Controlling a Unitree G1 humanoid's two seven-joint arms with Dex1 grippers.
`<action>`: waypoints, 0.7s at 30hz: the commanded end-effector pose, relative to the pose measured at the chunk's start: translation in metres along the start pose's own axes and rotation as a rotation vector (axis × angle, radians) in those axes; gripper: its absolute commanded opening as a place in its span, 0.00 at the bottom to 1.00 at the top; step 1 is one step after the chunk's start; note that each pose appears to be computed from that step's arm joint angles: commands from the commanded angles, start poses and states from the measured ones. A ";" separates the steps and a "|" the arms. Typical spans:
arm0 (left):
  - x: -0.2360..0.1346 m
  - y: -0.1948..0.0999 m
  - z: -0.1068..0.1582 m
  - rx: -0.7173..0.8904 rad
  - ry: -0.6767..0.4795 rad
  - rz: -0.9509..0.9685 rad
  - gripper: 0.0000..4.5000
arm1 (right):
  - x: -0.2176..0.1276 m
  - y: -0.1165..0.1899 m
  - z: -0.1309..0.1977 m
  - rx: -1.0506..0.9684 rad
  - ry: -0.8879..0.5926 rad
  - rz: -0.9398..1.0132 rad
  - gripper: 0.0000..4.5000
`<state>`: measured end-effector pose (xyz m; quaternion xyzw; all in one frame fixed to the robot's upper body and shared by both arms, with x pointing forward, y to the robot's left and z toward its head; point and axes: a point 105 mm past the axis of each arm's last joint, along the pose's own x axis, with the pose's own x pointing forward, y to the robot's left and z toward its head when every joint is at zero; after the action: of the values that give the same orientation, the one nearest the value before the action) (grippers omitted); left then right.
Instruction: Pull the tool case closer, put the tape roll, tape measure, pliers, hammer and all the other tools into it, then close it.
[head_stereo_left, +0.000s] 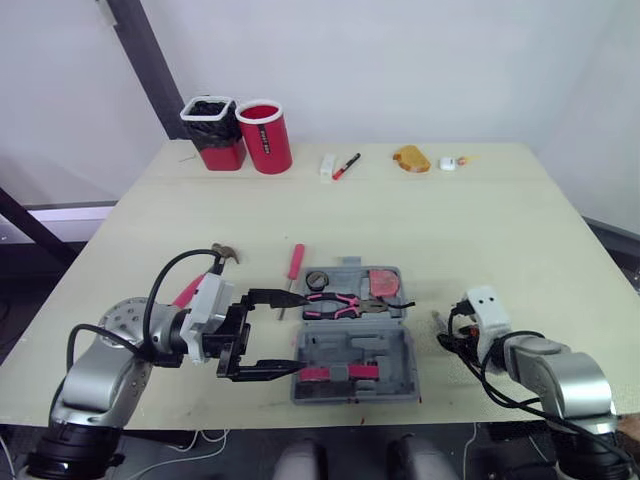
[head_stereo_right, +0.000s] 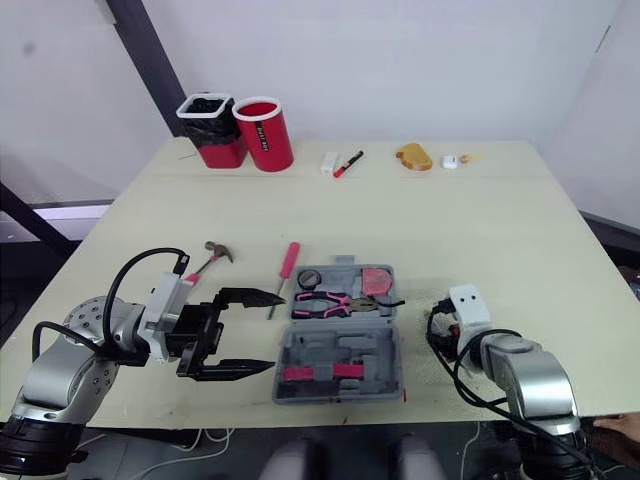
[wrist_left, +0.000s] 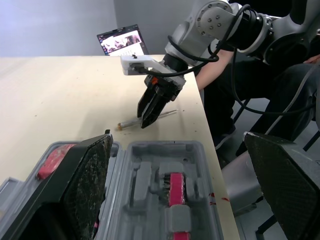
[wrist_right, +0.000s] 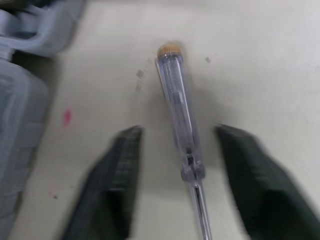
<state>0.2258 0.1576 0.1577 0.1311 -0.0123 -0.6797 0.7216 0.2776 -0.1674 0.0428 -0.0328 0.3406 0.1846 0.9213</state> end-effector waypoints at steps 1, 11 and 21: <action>0.000 -0.001 0.004 0.020 -0.002 -0.008 1.00 | -0.010 -0.002 0.011 -0.052 -0.131 0.021 0.98; -0.001 0.001 0.007 0.026 0.001 -0.005 1.00 | -0.005 -0.007 -0.022 -0.114 -0.286 0.103 0.98; -0.003 0.003 0.007 0.032 0.005 -0.004 1.00 | 0.003 -0.007 -0.036 -0.085 -0.317 0.108 0.39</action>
<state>0.2274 0.1575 0.1609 0.1364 -0.0154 -0.6797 0.7205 0.2643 -0.1811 0.0168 -0.0317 0.1808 0.2465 0.9516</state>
